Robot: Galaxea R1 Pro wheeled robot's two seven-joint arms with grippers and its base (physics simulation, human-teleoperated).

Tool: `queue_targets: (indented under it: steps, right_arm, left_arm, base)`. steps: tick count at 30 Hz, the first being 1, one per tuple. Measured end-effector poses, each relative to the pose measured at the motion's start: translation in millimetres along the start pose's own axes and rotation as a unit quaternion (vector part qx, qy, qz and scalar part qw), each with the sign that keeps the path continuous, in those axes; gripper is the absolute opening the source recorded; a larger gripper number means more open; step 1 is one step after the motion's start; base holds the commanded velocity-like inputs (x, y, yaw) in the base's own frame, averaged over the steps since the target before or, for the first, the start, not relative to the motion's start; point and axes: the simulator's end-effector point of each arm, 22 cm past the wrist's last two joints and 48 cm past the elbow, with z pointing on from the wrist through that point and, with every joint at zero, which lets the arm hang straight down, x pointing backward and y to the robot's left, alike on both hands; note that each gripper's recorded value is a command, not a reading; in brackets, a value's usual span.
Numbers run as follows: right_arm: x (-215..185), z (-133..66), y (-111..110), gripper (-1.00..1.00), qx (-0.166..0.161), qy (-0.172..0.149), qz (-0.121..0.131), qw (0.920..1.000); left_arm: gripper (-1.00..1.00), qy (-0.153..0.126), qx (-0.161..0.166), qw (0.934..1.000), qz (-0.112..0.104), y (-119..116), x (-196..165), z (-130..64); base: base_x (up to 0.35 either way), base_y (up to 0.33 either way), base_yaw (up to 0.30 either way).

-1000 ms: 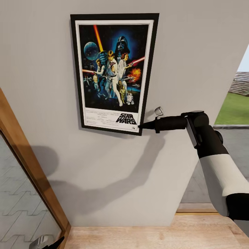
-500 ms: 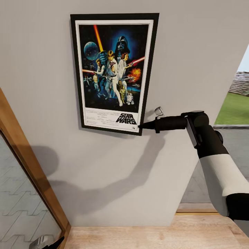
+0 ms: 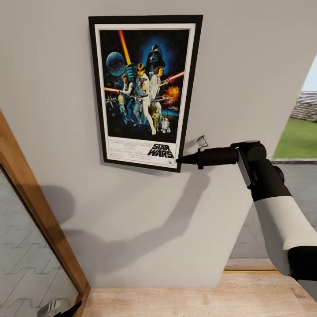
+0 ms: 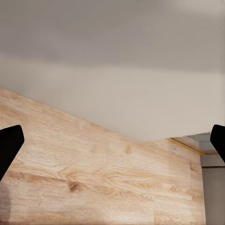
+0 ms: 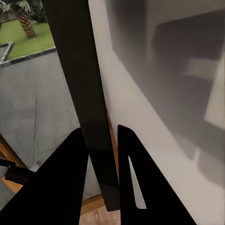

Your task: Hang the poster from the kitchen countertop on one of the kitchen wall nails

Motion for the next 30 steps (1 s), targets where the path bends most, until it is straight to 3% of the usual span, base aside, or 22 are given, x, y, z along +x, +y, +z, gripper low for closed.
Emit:
queue_targets:
  steps: [30]
  right_arm:
    - [-2.3, -0.5, 2.1, -1.0, 0.0, -0.001, -0.005, 1.0]
  left_arm:
    - [1.0, 0.0, 0.0, 1.0, 0.0, -0.1, 0.2, -0.1]
  base:
    - [-0.011, 0.004, 0.0]
